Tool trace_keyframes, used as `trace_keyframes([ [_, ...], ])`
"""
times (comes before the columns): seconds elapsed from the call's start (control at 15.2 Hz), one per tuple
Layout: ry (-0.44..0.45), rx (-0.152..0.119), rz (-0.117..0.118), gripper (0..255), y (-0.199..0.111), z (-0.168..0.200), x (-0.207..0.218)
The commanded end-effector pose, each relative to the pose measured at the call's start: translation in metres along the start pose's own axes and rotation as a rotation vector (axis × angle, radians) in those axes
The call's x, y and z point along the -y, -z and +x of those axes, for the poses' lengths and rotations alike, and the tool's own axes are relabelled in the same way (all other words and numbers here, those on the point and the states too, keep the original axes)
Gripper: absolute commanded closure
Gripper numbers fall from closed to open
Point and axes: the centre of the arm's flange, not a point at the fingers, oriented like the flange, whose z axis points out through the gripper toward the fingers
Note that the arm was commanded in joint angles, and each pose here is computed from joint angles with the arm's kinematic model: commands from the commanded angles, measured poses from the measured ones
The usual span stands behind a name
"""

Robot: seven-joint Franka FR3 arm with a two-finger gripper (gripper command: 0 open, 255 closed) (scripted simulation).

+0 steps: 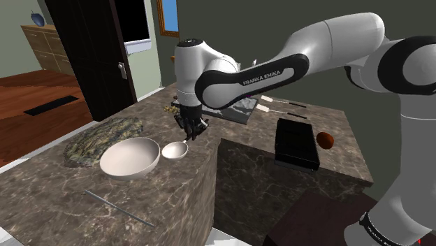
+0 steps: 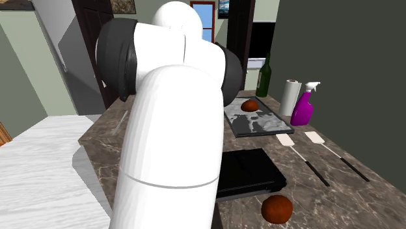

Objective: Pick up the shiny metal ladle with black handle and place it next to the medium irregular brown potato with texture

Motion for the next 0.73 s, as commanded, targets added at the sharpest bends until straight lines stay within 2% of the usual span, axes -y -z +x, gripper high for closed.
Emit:
trace_keyframes([
  [0.0,0.0,0.0,0.0,255,0.011,0.001,0.001],
  [0.53,0.0,0.0,0.0,255,0.052,0.006,0.005],
  [0.66,0.0,0.0,0.0,255,0.054,0.015,-0.005],
])
